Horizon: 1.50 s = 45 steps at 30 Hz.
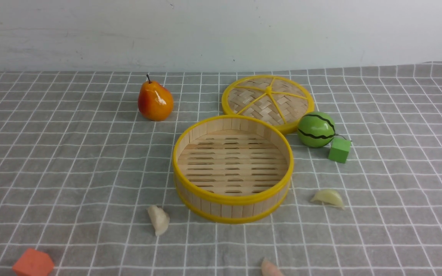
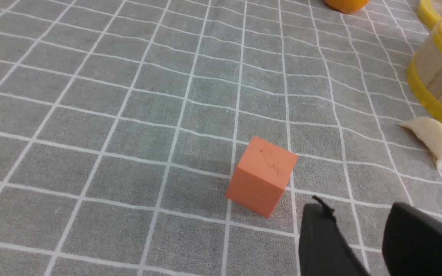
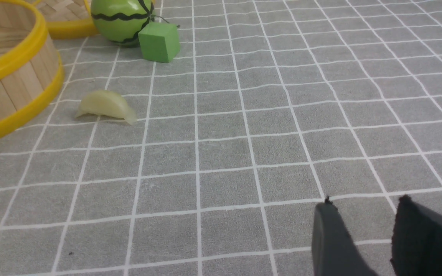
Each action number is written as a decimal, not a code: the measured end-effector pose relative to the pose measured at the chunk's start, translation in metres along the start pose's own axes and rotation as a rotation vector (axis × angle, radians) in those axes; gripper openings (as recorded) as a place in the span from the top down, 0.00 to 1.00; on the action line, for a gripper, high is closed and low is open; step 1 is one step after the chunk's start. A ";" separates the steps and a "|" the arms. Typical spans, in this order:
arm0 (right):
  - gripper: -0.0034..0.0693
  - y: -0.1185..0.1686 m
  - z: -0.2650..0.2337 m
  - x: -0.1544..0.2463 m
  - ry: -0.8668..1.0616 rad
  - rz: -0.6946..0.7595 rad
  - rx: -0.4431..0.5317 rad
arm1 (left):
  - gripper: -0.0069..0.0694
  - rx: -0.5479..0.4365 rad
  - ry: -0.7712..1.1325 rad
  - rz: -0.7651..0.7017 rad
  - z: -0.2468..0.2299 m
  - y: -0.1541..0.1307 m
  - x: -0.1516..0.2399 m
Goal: Put the dumplings into the steamer on the table with the grey tablecloth.
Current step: 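Reach for and grasp a dumpling on the table with the left gripper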
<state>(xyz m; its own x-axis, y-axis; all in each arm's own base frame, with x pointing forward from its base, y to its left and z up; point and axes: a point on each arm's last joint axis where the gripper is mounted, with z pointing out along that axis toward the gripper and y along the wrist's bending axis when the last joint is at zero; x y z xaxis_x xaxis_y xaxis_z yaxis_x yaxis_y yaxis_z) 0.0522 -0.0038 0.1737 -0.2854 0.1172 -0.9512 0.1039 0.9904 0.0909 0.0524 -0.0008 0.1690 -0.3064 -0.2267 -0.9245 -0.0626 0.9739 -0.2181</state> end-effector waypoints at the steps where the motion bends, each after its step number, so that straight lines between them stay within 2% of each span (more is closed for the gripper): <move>1: 0.62 0.000 0.000 0.000 0.000 0.002 -0.001 | 0.60 -0.007 -0.002 0.018 0.000 0.001 0.000; 5: 0.62 0.001 0.000 0.000 0.000 0.026 -0.010 | 0.60 -0.012 -0.017 0.027 0.000 0.001 -0.002; 7: 0.62 0.004 0.000 0.000 0.003 0.119 -0.044 | 0.60 0.042 -0.064 -0.183 0.000 -0.003 -0.006; 8: 0.62 0.004 0.000 0.000 0.003 0.132 -0.048 | 0.60 0.049 -0.067 -0.210 0.000 -0.004 -0.006; 9: 0.62 0.008 0.000 0.000 0.009 0.248 -0.084 | 0.60 0.102 -0.087 -0.423 -0.001 -0.007 -0.010; 10: 0.62 0.009 0.000 0.000 0.012 0.292 -0.097 | 0.60 0.120 -0.090 -0.514 -0.001 -0.008 -0.011; 11: 0.62 0.014 -0.001 0.000 0.035 0.504 -0.156 | 0.60 0.185 -0.090 -0.806 -0.002 -0.012 -0.014; 13: 0.62 0.021 -0.002 0.000 0.072 0.789 -0.230 | 0.60 0.250 -0.069 -1.137 -0.003 -0.015 -0.016; 15: 0.62 0.025 -0.003 -0.003 0.094 0.992 -0.285 | 0.60 0.285 -0.052 -1.307 -0.003 -0.016 -0.018; 17: 0.62 0.028 -0.004 -0.005 0.103 1.115 -0.323 | 0.60 0.300 -0.045 -1.368 -0.004 -0.017 -0.019; 21: 0.62 0.028 -0.004 -0.006 0.098 1.113 -0.331 | 0.60 0.301 -0.038 -1.335 -0.004 -0.018 -0.018; 28: 0.62 0.028 -0.004 -0.006 0.072 0.968 -0.335 | 0.60 0.311 -0.028 -1.303 -0.005 -0.020 -0.019; 32: 0.67 0.031 -0.011 -0.023 0.007 0.874 -0.378 | 0.60 0.398 -0.116 -0.908 -0.028 -0.034 -0.057; 35: 0.79 0.032 -0.018 -0.049 -0.052 0.772 -0.384 | 0.63 0.428 -0.170 -0.533 -0.049 -0.047 -0.090; 37: 0.84 0.033 -0.017 -0.062 -0.056 0.724 -0.375 | 0.66 0.415 -0.141 -0.417 -0.048 -0.052 -0.100; 38: 0.93 0.034 -0.015 -0.078 -0.055 0.632 -0.361 | 0.72 0.395 -0.064 -0.287 -0.044 -0.058 -0.115; 39: 0.96 0.036 -0.012 -0.092 -0.042 0.550 -0.353 | 0.78 0.378 0.014 -0.209 -0.037 -0.063 -0.127; 40: 0.97 0.037 -0.011 -0.095 -0.037 0.535 -0.352 | 0.79 0.379 0.015 -0.197 -0.039 -0.063 -0.129; 42: 0.98 0.045 0.001 -0.125 0.049 0.336 -0.374 | 0.92 0.340 0.195 -0.066 -0.021 -0.070 -0.153; 45: 0.98 0.056 0.018 -0.146 0.222 0.117 -0.456 | 0.93 0.293 0.383 0.038 -0.002 -0.072 -0.167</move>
<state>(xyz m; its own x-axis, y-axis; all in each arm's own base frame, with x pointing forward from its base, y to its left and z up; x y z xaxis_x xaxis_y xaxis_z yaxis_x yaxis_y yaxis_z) 0.1166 0.0332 0.3128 -0.4971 0.1927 -0.8460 -0.2643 0.8951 0.3591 0.1065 -0.0329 0.3398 -0.6348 -0.1176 -0.7637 0.2091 0.9253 -0.3163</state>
